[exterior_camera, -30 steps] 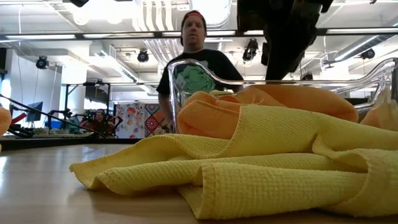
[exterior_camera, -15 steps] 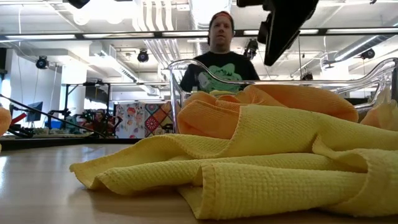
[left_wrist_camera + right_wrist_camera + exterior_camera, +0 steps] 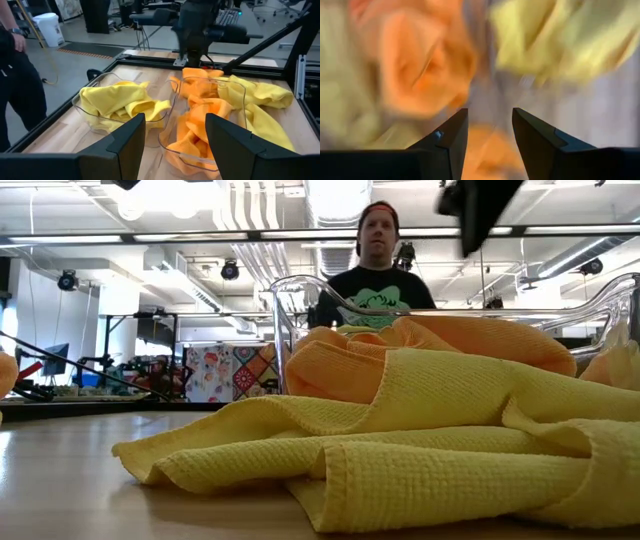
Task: Sort microfiber towel by color & place in baskets
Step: Put the yellow towel into the top transparent bin
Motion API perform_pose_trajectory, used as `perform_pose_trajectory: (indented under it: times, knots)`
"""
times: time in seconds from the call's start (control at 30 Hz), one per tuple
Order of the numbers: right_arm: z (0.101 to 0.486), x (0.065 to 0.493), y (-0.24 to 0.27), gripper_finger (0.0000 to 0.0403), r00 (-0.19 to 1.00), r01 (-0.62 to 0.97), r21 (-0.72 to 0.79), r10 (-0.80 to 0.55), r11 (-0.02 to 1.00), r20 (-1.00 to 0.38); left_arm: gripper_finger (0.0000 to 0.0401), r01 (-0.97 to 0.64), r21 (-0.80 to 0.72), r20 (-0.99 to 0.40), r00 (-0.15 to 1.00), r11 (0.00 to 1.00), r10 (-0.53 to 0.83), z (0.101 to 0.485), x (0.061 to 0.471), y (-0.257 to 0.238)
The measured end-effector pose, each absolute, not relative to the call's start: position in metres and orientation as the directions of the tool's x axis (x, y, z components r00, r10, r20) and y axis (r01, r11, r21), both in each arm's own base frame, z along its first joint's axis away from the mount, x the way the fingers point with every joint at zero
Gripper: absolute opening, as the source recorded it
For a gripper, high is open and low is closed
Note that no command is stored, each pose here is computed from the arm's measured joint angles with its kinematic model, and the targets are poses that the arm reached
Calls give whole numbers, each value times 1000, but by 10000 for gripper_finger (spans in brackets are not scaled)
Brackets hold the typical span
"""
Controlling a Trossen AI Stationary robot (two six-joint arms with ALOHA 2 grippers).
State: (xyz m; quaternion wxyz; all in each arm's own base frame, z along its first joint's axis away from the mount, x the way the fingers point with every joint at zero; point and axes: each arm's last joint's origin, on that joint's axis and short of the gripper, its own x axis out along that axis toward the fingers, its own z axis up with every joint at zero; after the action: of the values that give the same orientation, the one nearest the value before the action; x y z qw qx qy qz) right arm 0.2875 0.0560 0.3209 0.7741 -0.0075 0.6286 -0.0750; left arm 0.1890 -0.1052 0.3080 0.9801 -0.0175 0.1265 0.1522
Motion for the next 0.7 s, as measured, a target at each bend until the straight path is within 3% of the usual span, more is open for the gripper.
perform_pose_trajectory:
  times: [0.13,0.3,0.5,0.7]
  knots:
    - [333,263,57,139,113,267,5,-26,964,-993,191,-304,19,-263,917,952,299,305,192,-107]
    - [345,236,63,143,139,413,76,19,908,-990,191,-304,40,-278,912,952,303,299,196,-110]
    - [343,213,76,185,170,429,52,-24,902,-985,191,-299,55,-275,913,953,302,299,197,-111]
    - [316,201,92,215,89,399,-31,-72,916,-993,191,-296,43,-254,920,954,297,311,197,-111]
